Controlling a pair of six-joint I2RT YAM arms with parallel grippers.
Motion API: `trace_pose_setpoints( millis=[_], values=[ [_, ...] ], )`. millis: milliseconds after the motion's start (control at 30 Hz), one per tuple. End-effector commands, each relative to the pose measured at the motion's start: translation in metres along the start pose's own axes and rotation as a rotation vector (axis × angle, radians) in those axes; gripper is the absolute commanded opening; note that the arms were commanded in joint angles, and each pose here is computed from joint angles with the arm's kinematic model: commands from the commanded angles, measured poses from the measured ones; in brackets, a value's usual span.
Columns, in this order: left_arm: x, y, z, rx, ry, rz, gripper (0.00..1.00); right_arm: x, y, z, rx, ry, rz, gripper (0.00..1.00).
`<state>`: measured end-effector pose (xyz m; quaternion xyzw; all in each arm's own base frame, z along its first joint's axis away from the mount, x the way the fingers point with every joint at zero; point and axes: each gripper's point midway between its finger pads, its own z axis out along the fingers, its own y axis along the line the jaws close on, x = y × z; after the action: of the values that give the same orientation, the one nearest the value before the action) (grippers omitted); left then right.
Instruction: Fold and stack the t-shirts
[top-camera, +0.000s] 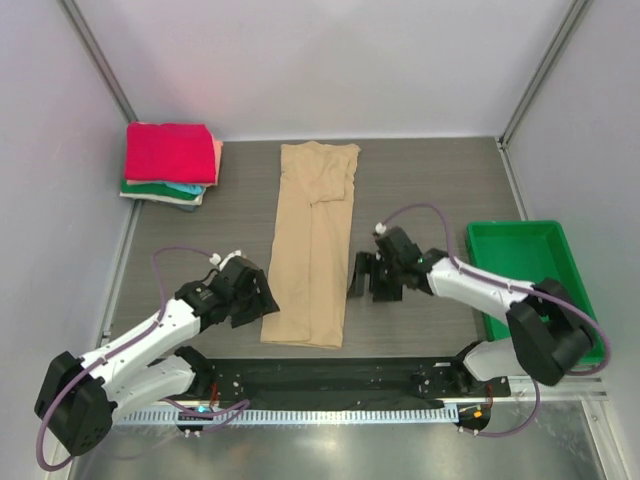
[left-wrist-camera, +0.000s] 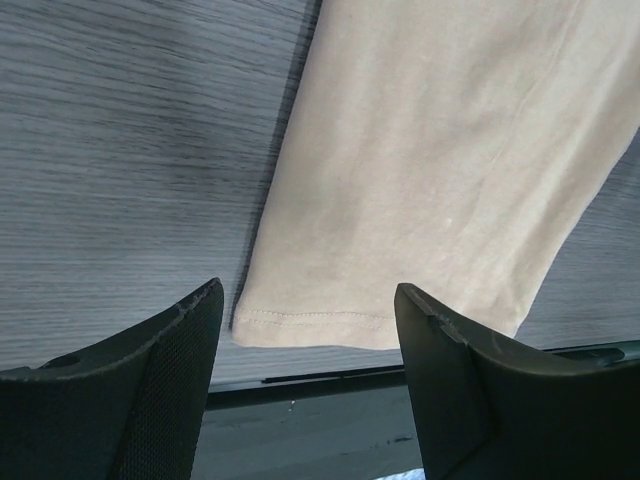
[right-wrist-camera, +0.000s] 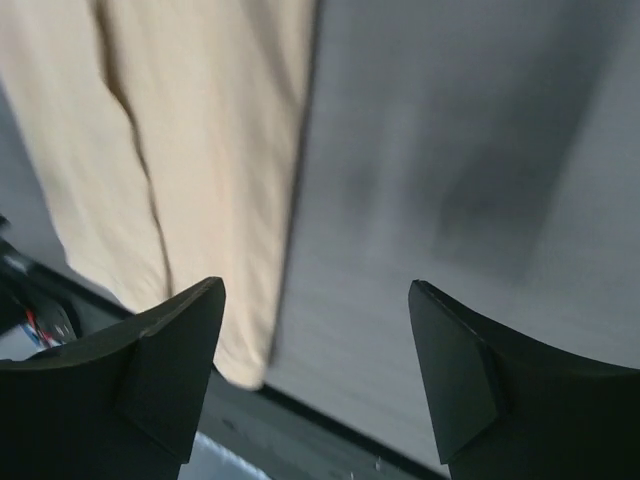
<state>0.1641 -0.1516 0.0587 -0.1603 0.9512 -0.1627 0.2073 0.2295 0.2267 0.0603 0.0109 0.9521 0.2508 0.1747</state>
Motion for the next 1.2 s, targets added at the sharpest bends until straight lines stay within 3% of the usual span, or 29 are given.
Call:
trace_pose_setpoints(
  millis=[0,367,533,600,633,667,833,967,1167],
  values=[
    [-0.001,-0.001,0.005,0.026,-0.026,0.016,0.7,0.038,0.016,-0.018,-0.069,0.008,0.074,0.78],
    [0.016,0.008,0.013,0.045,0.015,-0.013,0.69,0.115,0.054,0.0,-0.143,0.11,0.03,0.7],
    [0.023,0.011,0.016,0.06,0.034,-0.016,0.69,0.141,0.05,0.017,-0.133,0.169,0.025,0.65],
    [0.027,0.011,0.018,0.068,0.046,-0.014,0.69,0.144,0.044,0.021,-0.111,0.171,0.019,0.57],
    [0.029,0.012,0.019,0.068,0.049,-0.01,0.69,0.146,0.036,0.023,-0.09,0.167,0.018,0.44],
    [0.031,0.014,0.02,0.064,0.051,-0.01,0.69,0.146,0.036,0.023,-0.089,0.165,0.018,0.44],
    [0.042,0.012,0.022,0.089,0.099,-0.009,0.69,0.148,0.024,0.021,-0.059,0.152,0.015,0.17],
    [0.045,0.01,0.019,0.108,0.109,-0.01,0.69,0.146,0.016,0.015,-0.038,0.13,0.012,0.03],
    [0.049,0.009,0.016,0.12,0.114,-0.002,0.68,0.149,-0.002,0.008,-0.001,0.115,0.011,0.01]
  ],
)
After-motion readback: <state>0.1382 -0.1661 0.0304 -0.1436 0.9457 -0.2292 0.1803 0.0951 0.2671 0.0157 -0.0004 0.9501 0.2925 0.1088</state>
